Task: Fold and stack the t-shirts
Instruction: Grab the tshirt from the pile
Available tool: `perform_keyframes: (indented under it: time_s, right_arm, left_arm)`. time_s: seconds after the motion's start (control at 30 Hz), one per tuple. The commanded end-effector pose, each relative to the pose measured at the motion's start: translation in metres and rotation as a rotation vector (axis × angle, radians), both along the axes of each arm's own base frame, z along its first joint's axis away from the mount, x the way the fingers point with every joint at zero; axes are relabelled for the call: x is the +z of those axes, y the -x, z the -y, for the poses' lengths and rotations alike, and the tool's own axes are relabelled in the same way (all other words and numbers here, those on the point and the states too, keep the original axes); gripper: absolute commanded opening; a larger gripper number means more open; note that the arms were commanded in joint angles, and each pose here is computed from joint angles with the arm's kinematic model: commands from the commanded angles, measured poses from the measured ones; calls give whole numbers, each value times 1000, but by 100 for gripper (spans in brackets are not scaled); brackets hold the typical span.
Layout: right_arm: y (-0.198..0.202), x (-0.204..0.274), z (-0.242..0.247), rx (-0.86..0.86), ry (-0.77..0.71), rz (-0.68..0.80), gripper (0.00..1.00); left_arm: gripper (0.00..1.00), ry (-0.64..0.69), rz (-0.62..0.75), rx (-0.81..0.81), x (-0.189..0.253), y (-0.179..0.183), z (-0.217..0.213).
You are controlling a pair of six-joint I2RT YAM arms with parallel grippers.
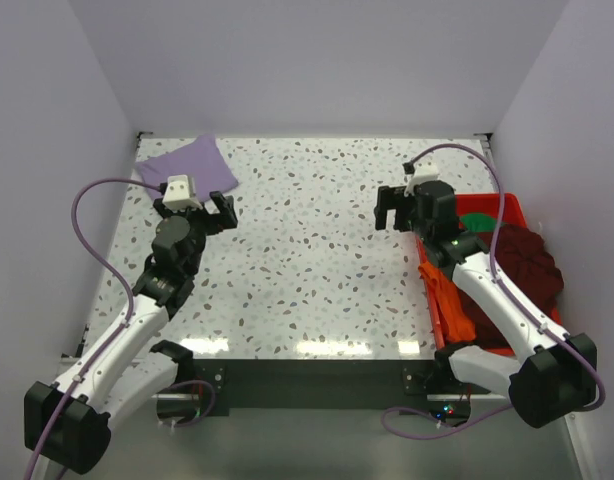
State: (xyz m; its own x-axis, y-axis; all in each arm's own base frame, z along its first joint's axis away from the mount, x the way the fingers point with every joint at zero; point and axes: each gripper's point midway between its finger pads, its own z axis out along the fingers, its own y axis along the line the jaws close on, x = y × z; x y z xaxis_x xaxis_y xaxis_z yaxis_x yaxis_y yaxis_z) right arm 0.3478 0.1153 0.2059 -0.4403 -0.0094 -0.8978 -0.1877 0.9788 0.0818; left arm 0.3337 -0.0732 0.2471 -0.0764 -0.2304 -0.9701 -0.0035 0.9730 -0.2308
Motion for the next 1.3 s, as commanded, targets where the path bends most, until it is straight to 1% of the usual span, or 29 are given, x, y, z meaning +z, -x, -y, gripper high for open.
perform_keyframes:
  time_s: [0.0,0.03,0.07,0.2,0.27,0.3,0.37,0.4,0.47,0.5,0.57,0.6,0.63,0.73,0.9,1.0,1.27]
  right_arm:
    - [-6,18,23,-181,-37,68,98]
    - [-6,18,30,-243,-58,67,98]
    - [-5,18,39,-294,-43,69,98]
    - [6,12,56,-388,-19,11,98]
    - [13,15,65,-451,-35,4,98]
    - [22,10,76,-502,-5,-20,99]
    - [32,12,86,-556,6,-29,99]
    - [42,11,97,-595,54,-60,98]
    - [55,11,110,-670,79,-86,99]
    - [70,12,126,-733,129,-102,99]
    - [83,13,136,-788,128,-98,99]
    - [97,14,146,-825,136,-93,99]
    - [102,13,149,-848,113,-88,99]
    - [114,11,156,-882,96,-81,99]
    - [126,-6,163,-919,174,-168,99]
    - [125,-22,163,-920,223,-225,99]
    - [108,-65,157,-901,253,-333,99]
  left_arm:
    - [100,33,42,21,11,1,-4]
    - [100,32,42,28,11,0,-5]
    - [100,33,41,30,10,0,-5]
    - [100,38,41,27,12,0,-4]
    - [100,40,38,26,12,0,-4]
    - [100,42,38,26,12,0,-4]
    - [100,40,34,28,13,-1,-4]
    - [100,34,21,34,11,0,-5]
    - [100,29,12,35,10,-1,-5]
    - [100,27,10,37,9,0,-6]
    - [100,27,5,36,7,0,-5]
    - [100,26,1,27,6,-1,-4]
    - [100,24,-5,16,4,-2,-1]
    - [100,14,-29,-30,-3,-6,8]
    - [100,-16,-82,-62,-13,-14,16]
    - [100,-27,-101,-64,-17,-16,17]
    - [100,-26,-89,-58,-15,-13,15]
